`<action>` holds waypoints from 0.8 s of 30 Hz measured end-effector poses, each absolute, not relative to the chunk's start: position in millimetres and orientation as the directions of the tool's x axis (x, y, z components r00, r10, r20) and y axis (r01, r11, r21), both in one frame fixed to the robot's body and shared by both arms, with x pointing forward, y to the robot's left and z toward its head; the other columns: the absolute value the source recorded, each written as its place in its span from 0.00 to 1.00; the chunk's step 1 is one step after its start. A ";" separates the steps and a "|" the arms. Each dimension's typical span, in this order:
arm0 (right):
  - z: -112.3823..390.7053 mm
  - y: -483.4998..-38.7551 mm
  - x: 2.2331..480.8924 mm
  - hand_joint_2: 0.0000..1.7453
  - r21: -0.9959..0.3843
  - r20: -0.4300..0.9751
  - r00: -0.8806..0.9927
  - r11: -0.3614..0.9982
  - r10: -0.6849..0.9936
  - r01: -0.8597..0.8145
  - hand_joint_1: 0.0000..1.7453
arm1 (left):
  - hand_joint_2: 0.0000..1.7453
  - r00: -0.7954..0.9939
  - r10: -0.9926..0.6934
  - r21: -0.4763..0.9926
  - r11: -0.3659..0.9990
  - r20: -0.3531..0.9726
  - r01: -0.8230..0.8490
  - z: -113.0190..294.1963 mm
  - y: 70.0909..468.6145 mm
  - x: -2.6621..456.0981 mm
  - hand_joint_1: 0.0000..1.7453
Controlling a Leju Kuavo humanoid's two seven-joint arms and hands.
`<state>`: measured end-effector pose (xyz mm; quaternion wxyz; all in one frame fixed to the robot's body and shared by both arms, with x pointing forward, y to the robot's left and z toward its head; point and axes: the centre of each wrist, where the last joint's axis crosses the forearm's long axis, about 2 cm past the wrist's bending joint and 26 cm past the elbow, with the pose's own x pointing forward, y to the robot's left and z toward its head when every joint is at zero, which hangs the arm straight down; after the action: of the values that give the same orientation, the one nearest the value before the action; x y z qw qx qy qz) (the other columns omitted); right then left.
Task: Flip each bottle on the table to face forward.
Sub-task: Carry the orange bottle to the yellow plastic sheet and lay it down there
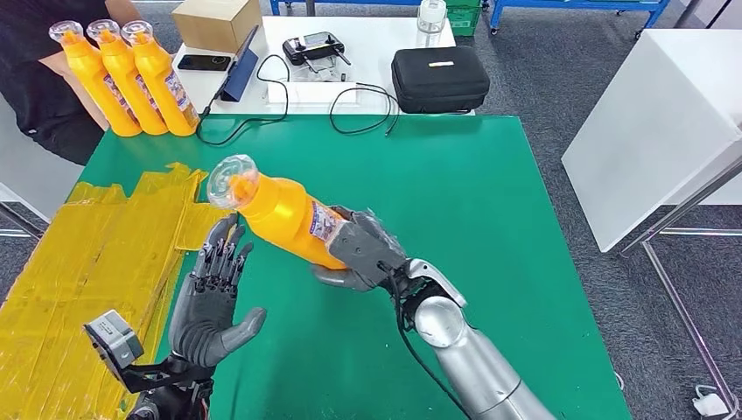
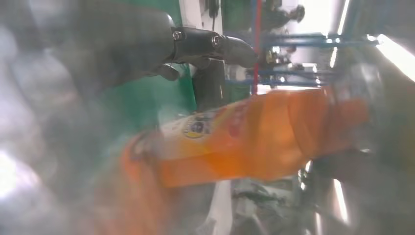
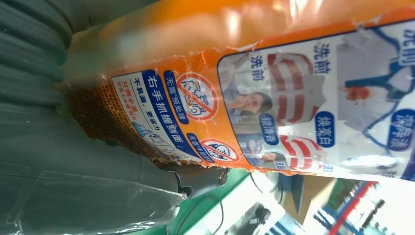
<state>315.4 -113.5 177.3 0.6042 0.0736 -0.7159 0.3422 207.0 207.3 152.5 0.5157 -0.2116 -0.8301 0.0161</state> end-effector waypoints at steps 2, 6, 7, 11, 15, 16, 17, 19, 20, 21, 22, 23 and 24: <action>175.6 -105.8 314.1 1.00 -0.411 0.912 -0.257 0.744 0.321 -0.528 1.00 | 1.00 -0.393 0.329 -0.218 0.928 0.859 0.301 152.2 207.9 207.6 0.00; 173.0 -94.2 309.6 1.00 -0.424 0.905 -0.262 0.723 0.334 -0.545 1.00 | 1.00 -0.405 0.297 -0.197 0.942 0.865 0.270 152.0 208.6 207.9 0.00; 172.6 -91.9 308.7 1.00 -0.431 0.903 -0.266 0.717 0.339 -0.548 1.00 | 1.00 -0.406 0.293 -0.196 0.944 0.866 0.265 151.9 208.8 207.9 0.00; 171.2 -80.1 301.9 1.00 -0.484 0.875 -0.299 0.678 0.381 -0.552 1.00 | 1.00 -0.407 0.284 -0.198 0.950 0.868 0.239 151.4 210.3 207.9 0.00; 171.5 -66.7 293.1 1.00 -0.525 0.851 -0.335 0.639 0.404 -0.562 1.00 | 1.00 -0.408 0.280 -0.202 0.954 0.869 0.223 150.7 212.7 207.8 0.00; 171.6 -64.2 291.4 1.00 -0.531 0.847 -0.343 0.631 0.406 -0.565 1.00 | 1.00 -0.408 0.279 -0.204 0.954 0.869 0.219 150.6 213.1 207.8 0.00; 171.6 -61.7 289.6 1.00 -0.540 0.842 -0.352 0.622 0.410 -0.567 1.00 | 1.00 -0.408 0.279 -0.206 0.955 0.869 0.213 150.4 213.8 207.8 0.00; 171.5 -55.9 285.0 1.00 -0.557 0.830 -0.372 0.601 0.415 -0.573 1.00 | 1.00 -0.408 0.279 -0.213 0.956 0.869 0.200 149.9 215.5 207.9 0.00; 171.3 -53.0 282.5 1.00 -0.563 0.826 -0.380 0.592 0.416 -0.576 1.00 | 1.00 -0.408 0.279 -0.216 0.957 0.869 0.194 149.6 216.6 207.9 0.00; 171.1 -50.3 280.1 1.00 -0.568 0.823 -0.387 0.583 0.416 -0.581 1.00 | 1.00 -0.407 0.280 -0.220 0.957 0.869 0.189 149.3 217.6 207.8 0.00; 170.9 -47.6 277.8 1.00 -0.571 0.821 -0.394 0.575 0.414 -0.586 1.00 | 1.00 -0.407 0.280 -0.222 0.957 0.869 0.185 148.9 218.6 207.6 0.00; 170.9 -45.3 275.8 1.00 -0.575 0.818 -0.400 0.567 0.413 -0.590 1.00 | 1.00 -0.406 0.281 -0.225 0.958 0.870 0.181 148.4 219.6 207.3 0.00; 171.1 -43.2 274.3 1.00 -0.578 0.816 -0.407 0.559 0.411 -0.594 1.00 | 1.00 -0.406 0.281 -0.227 0.958 0.870 0.176 148.0 220.6 207.1 0.00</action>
<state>274.3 -43.2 171.1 0.5406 0.0657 -0.6981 0.4648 207.1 220.6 148.0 0.5278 -0.1367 -0.8368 0.0496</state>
